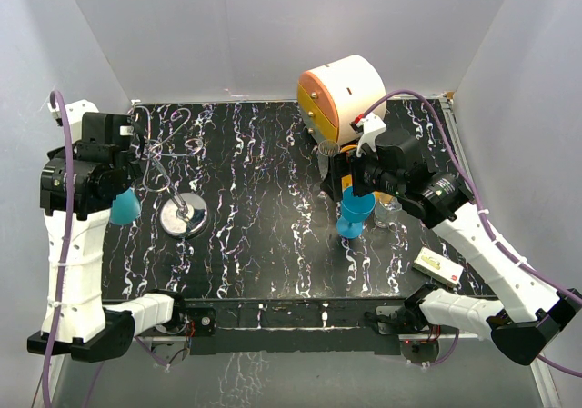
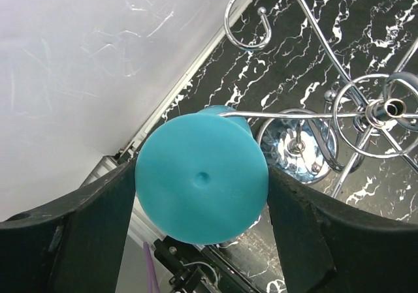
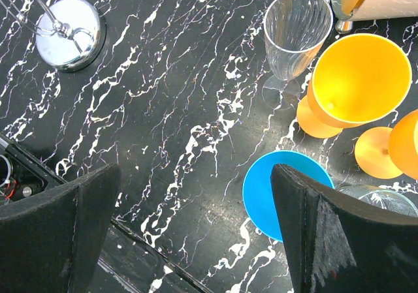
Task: Take the wine glass off the wine glass rack
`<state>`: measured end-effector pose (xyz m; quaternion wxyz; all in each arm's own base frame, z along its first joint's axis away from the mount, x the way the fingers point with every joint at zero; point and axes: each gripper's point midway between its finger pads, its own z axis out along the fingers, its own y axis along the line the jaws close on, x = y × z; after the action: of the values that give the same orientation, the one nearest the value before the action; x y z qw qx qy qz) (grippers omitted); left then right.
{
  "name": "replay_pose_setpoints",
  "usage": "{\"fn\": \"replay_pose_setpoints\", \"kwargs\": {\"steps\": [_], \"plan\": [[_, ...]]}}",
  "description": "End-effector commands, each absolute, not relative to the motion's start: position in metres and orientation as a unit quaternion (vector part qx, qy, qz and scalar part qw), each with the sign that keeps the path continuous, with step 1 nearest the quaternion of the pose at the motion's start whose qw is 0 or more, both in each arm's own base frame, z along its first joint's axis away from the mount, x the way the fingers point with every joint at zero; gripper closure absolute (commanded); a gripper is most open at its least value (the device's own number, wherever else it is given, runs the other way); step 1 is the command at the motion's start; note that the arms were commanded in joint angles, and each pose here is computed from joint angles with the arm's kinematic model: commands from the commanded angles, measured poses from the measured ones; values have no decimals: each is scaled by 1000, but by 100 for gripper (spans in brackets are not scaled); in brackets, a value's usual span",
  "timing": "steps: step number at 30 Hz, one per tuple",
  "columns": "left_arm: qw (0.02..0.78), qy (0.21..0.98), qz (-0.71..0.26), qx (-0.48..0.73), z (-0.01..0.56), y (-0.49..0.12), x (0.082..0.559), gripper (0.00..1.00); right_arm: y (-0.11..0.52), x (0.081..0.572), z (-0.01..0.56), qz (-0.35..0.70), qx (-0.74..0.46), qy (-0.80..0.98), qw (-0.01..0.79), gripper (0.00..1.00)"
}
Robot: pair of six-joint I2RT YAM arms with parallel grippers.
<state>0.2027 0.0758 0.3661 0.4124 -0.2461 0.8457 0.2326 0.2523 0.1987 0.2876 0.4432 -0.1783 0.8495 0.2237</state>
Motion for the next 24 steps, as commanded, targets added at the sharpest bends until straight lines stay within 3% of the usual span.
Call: {"fn": "replay_pose_setpoints", "kwargs": {"steps": [1,9,24], "plan": [[433,822,267,-258,377,89,197,36,200,257,321,242,-175,819,490,2],[457,808,275,-252,390,90,219,35,199,256,325,242,-173,816,495,2],[453,856,166,-186,373,52,229,41,203,258,324,249,-175,814,494,2]]}}
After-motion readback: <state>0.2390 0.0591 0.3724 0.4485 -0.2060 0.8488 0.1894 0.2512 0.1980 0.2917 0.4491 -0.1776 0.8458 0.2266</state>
